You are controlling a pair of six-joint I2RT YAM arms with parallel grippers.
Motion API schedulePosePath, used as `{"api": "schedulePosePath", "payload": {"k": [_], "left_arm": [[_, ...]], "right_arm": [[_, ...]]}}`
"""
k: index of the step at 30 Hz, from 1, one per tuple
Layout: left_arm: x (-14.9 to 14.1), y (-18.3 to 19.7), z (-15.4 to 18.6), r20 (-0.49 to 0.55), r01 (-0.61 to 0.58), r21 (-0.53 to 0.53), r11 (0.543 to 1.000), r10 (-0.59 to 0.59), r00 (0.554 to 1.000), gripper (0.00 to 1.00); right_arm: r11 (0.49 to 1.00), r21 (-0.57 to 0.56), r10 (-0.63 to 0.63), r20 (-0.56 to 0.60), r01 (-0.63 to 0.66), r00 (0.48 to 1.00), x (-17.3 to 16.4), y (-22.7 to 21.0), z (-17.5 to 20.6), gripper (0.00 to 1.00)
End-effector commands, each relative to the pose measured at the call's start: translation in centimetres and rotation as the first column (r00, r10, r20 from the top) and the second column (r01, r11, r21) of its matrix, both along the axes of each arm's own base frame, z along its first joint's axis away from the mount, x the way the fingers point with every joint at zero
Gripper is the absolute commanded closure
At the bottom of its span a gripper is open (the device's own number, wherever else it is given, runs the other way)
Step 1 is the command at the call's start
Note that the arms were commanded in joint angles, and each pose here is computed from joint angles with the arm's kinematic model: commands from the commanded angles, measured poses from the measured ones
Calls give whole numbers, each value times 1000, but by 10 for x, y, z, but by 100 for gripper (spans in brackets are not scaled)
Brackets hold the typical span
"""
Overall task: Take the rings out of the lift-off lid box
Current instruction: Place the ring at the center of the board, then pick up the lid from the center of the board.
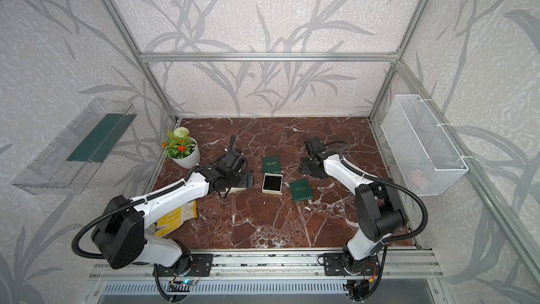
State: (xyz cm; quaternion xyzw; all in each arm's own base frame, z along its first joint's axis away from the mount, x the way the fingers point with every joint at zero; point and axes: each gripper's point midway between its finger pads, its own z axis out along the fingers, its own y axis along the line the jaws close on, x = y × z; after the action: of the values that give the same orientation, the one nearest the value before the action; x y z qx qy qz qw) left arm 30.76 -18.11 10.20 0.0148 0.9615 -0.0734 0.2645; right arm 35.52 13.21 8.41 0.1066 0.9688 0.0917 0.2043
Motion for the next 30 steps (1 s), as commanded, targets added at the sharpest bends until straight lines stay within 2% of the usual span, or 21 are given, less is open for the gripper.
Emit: {"api": "schedulePosePath", "payload": {"k": [1, 8, 14, 17, 21, 30], "left_arm": [[-3, 26, -19, -36, -89, 74, 993, 92, 995, 1], [0, 48, -37, -60, -177, 108, 978, 184, 981, 1], [10, 54, -49, -75, -227, 169, 959, 242, 967, 1], [16, 60, -54, -69, -260, 207, 943, 280, 958, 1], [21, 52, -62, -81, -259, 186, 948, 277, 957, 1], [34, 50, -70, -82, -251, 225, 941, 275, 958, 1]], "right_arm": [[987, 95, 120, 99, -130, 988, 0, 26, 23, 13], [963, 78, 241, 175, -257, 955, -11, 48, 43, 12], [932, 165, 292, 189, -324, 938, -24, 67, 42, 12], [927, 163, 307, 186, -337, 933, -32, 67, 42, 12], [929, 149, 315, 156, -338, 936, -41, 63, 36, 12], [940, 138, 297, 126, -313, 947, -52, 54, 30, 12]]}}
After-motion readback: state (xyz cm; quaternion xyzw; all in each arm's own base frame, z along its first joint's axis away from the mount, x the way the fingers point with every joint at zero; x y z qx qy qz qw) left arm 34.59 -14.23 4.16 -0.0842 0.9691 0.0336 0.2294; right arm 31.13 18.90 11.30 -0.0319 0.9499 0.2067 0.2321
